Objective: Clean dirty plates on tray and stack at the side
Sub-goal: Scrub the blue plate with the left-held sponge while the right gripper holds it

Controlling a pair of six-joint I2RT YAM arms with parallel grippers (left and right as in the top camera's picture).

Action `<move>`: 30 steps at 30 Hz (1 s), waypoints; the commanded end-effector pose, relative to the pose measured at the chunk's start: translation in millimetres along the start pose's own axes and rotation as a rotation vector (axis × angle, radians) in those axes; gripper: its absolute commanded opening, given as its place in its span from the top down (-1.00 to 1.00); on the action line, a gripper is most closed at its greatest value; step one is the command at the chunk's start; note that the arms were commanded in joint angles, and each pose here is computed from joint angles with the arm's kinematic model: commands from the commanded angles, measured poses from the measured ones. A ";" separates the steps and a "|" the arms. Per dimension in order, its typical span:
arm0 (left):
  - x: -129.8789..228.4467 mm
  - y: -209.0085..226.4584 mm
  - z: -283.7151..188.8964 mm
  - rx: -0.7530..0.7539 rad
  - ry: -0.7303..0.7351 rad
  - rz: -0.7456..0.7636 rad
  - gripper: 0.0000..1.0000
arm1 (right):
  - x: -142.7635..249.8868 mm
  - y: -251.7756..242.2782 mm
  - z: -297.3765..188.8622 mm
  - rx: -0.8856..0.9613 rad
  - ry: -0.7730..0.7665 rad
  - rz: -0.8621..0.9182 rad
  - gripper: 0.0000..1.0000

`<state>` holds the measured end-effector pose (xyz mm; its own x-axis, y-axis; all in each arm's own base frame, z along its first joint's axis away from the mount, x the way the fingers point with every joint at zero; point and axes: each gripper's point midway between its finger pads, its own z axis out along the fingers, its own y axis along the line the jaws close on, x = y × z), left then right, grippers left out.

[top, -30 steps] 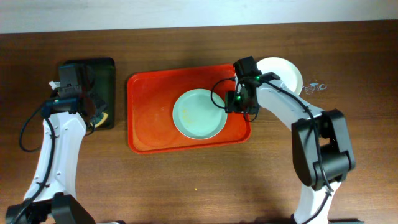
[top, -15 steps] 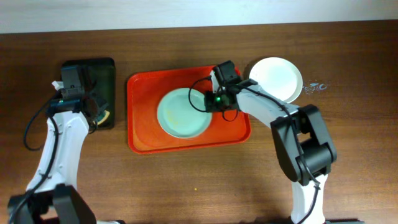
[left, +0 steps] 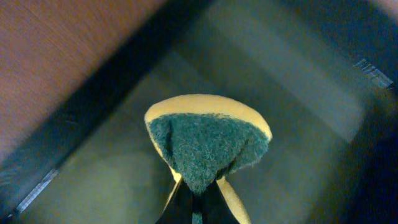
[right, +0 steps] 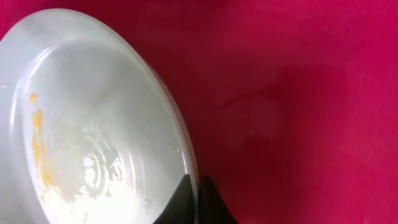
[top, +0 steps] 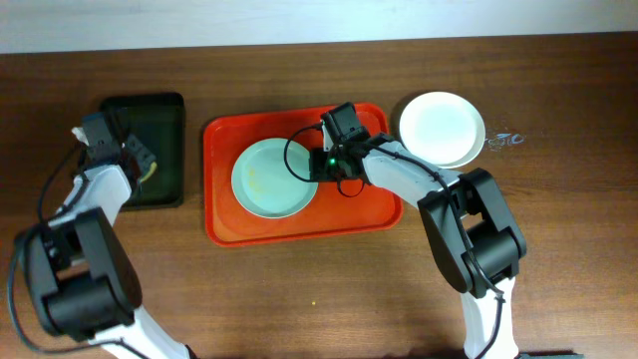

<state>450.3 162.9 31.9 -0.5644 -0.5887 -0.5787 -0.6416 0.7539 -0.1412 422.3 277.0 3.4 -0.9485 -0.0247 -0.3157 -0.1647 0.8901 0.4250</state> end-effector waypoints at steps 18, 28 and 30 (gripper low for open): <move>-6.3 -84.4 -188.7 0.453 0.027 0.100 1.00 | 47.9 -22.2 33.8 0.048 0.144 0.035 0.92; 149.4 -189.2 -120.8 0.501 0.349 0.328 1.00 | 51.3 -20.2 32.9 0.037 0.163 0.040 0.92; 170.7 -188.8 -103.8 0.476 0.400 0.345 1.00 | 51.0 -20.1 32.9 0.037 0.161 0.039 0.92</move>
<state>426.2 -104.9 70.2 -0.8796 -0.2787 -0.3855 -0.1140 0.9103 -0.3979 418.2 282.5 3.3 -0.9566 -0.0297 -0.2898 -0.1644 0.8764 0.4527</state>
